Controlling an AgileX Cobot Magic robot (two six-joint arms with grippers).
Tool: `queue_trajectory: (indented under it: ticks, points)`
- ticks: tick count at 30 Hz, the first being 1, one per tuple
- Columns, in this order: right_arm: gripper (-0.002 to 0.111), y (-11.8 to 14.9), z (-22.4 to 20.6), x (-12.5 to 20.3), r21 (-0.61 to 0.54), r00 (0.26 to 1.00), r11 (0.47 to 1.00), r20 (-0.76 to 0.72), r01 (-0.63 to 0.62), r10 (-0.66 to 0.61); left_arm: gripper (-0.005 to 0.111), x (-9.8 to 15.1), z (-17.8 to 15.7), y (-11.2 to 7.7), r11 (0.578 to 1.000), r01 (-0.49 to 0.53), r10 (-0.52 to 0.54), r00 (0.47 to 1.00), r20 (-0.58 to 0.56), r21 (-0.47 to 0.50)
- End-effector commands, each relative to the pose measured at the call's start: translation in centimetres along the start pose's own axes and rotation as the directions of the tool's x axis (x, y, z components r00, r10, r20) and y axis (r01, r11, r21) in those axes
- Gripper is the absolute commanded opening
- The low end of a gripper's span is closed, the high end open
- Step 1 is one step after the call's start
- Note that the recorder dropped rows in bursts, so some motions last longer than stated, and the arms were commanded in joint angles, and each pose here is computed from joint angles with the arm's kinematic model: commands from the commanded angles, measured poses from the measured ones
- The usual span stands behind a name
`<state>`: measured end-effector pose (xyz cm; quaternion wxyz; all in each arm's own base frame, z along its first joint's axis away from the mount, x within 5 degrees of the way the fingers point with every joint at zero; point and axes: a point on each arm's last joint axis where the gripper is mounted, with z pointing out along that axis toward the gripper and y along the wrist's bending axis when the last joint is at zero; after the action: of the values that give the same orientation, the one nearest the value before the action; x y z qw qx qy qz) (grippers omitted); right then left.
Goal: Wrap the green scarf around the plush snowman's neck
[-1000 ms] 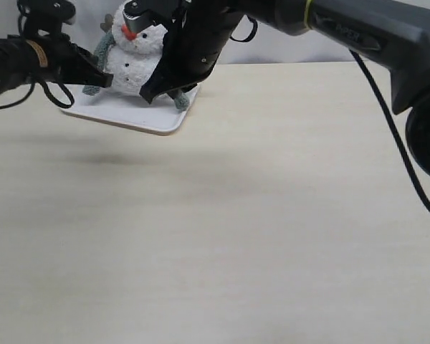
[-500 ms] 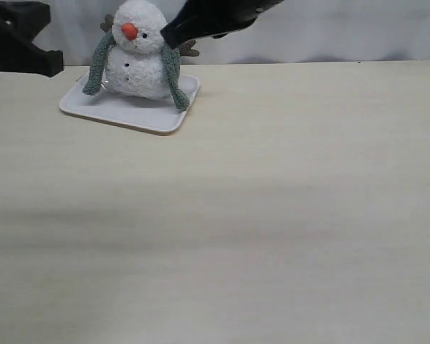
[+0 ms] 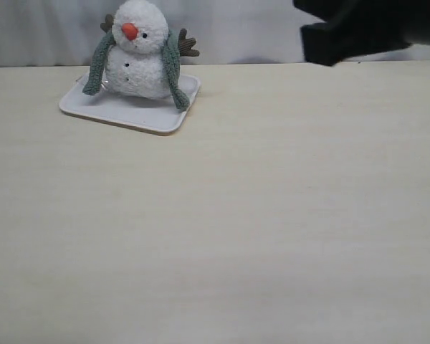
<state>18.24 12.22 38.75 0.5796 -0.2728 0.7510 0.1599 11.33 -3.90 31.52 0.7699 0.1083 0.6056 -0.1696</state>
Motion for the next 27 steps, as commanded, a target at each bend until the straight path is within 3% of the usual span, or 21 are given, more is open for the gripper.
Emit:
queue_trajectory:
  ticks: [1, 5, 13, 27]
  points:
    - [0.004, 0.3, -4.1, 0.6, 0.006, 0.995, 1.0, 0.097, -0.019, 0.019, 0.0, -1.0, -2.8, -0.9, 1.0, 0.001, -0.002, 0.998, 0.069, 0.021]
    - [0.004, 0.5, -7.5, 1.3, 0.009, 0.984, 0.999, 0.173, -0.031, 0.029, 0.0, -1.9, -4.8, -1.6, 0.998, 0.017, -0.024, 0.991, 0.134, 0.056]
    - [0.004, 0.9, -12.7, 3.5, 0.012, 0.958, 0.999, 0.287, -0.032, 0.028, 0.0, -2.9, -7.8, -2.9, 0.991, -0.057, 0.028, 0.971, 0.237, 0.118]
    - [0.004, 1.6, -18.4, 7.6, 0.016, 0.898, 0.999, 0.44, -0.027, 0.017, 0.0, -3.2, -8.6, -3.2, 0.99, -0.069, 0.032, 0.96, 0.277, 0.125]
